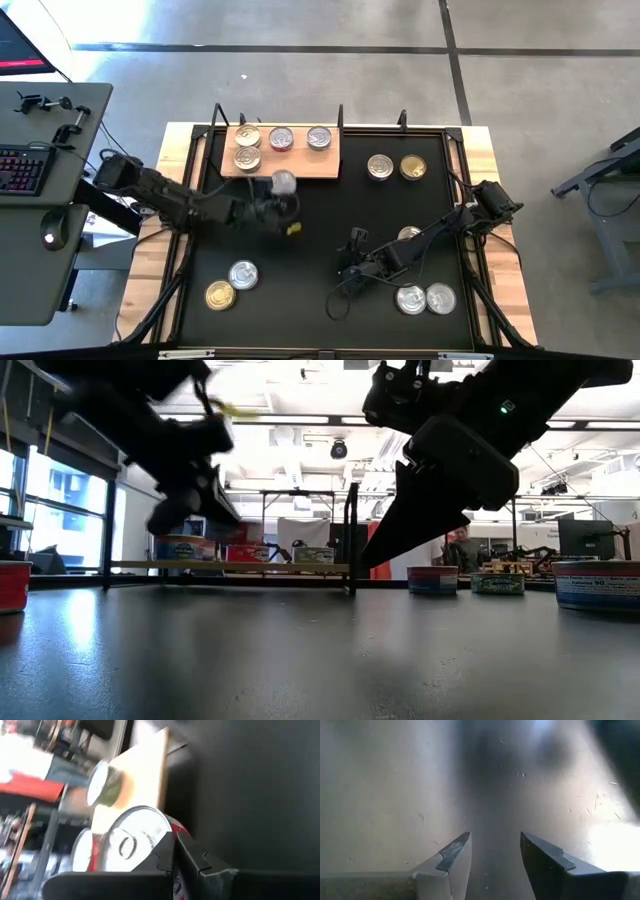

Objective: Stack canned seafood by type on shelf
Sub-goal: Put the red tuna can on the shelf

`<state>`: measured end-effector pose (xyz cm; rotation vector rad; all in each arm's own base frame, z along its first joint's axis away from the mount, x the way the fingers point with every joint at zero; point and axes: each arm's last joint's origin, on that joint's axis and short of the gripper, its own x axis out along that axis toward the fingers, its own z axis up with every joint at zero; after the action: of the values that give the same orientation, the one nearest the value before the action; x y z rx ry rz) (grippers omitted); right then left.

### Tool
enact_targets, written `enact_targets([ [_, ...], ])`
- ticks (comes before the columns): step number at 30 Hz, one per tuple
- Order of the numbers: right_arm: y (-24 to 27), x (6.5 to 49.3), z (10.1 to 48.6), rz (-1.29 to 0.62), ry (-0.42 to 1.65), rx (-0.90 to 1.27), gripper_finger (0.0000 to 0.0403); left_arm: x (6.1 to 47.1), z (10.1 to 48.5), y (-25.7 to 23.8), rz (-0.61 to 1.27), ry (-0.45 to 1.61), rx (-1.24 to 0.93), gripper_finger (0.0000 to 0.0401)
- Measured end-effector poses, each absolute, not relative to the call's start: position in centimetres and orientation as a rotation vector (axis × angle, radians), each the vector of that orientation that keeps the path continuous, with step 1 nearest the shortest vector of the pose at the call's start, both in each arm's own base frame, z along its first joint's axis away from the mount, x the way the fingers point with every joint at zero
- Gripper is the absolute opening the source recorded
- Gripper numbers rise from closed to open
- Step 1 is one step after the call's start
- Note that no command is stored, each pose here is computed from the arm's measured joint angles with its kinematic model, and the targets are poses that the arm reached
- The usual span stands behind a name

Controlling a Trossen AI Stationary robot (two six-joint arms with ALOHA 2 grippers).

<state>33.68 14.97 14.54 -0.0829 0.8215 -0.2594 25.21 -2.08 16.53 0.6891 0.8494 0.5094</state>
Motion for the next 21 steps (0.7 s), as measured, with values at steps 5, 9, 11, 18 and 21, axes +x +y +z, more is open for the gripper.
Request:
enact_targets([
  [5, 15.0, 33.7, 14.5, -0.259, 0.821, -0.086, 0.0161, 25.6, 16.5, 2.5, 0.528, 0.887, 0.602, 0.0000],
  [9, 15.0, 33.7, 14.5, -0.259, 0.822, -0.086, 0.0161, 25.5, 16.5, 4.9, 0.509, 0.875, 0.503, 0.0000],
  [11, 15.0, 33.7, 14.5, -0.259, 0.821, -0.085, 0.0161, 25.4, 16.5, 5.9, 0.533, 0.883, 0.484, 0.0000],
  [18, 15.0, 33.7, 14.5, -0.259, 0.822, -0.086, 0.0161, 25.0, 16.5, 7.4, 0.581, 0.903, 0.465, 0.0014],
  [21, 15.0, 33.7, 14.5, -0.259, 0.822, -0.086, 0.0161, 25.0, 16.5, 7.4, 0.567, 0.911, 0.497, 0.0031],
])
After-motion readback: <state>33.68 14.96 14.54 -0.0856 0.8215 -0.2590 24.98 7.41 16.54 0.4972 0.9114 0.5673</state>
